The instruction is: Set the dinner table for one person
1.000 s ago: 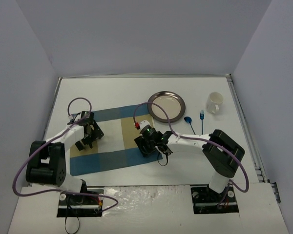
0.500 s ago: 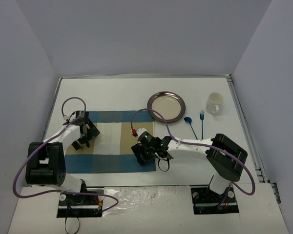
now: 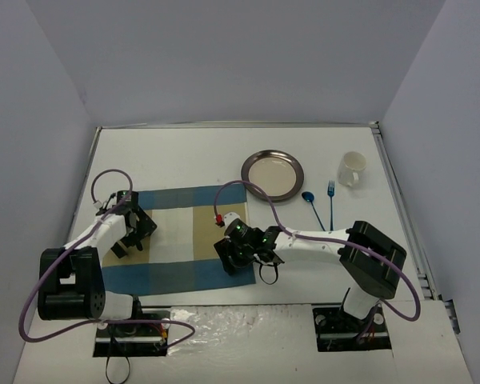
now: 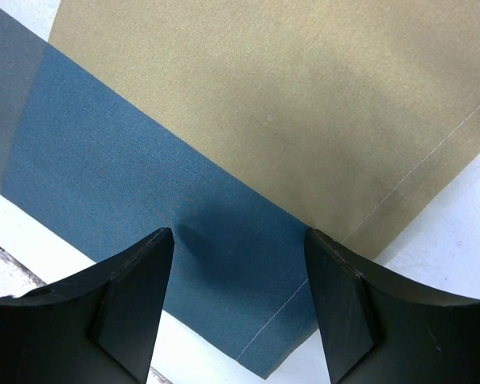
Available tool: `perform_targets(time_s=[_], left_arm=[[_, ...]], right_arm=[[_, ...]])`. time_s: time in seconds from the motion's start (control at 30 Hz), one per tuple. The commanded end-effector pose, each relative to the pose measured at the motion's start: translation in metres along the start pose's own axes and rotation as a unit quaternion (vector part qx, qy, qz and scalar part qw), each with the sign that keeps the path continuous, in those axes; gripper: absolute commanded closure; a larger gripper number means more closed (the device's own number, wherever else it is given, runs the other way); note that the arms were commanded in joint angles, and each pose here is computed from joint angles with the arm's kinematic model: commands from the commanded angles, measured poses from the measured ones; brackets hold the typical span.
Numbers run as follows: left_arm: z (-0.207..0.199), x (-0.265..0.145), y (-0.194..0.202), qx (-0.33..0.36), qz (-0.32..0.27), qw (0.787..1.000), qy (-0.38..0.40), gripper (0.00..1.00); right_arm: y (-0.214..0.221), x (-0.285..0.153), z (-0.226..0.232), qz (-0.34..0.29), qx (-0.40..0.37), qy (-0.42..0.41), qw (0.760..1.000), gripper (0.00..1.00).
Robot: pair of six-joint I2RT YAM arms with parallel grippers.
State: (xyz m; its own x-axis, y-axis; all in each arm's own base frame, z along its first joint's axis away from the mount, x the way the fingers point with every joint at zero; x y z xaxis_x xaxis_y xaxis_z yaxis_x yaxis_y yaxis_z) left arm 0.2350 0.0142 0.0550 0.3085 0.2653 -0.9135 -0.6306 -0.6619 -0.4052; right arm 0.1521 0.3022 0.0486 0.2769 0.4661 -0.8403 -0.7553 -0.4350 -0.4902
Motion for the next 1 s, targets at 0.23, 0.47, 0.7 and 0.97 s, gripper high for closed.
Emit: perform_targets(time_s=[0.23,0.47,0.7,0.97], left_arm=[[-0.014,0.003,-0.02,0.004,-0.01,1.0,0.011,0.03],[-0.015,0.004,-0.019,0.002,-0.005,1.0,0.01,0.03],[-0.017,-0.007,-0.024,-0.006,-0.015,1.0,0.021,0.03],[-0.028,-0.057,-0.057,-0.005,-0.064,0.996,0.064,0.03]], right_arm=[[0.036,-0.006,0.002,0.066,0.008,0.006,0.998,0.37],[0.038,-0.006,0.006,0.07,0.004,0.008,0.998,0.37],[0.027,-0.013,0.007,0.049,-0.002,0.019,0.999,0.35],[-0.04,-0.047,0.015,-0.048,-0.004,0.024,0.999,0.29]])
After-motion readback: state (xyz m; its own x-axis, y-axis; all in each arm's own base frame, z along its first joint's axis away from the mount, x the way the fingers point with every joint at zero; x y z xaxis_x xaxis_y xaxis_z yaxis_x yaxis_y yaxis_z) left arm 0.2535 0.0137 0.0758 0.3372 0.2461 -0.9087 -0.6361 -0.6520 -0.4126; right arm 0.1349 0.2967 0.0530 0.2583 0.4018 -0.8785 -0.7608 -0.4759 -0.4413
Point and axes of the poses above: each gripper's point midway between its finger pads, its own x axis out along the fingers, its own z axis along the line the jaws close on, y = z × x, the point moved 4 cm from there along -x, back along the fingers, and after that the axes turned 1 degree about x, right-handed, at the moved point
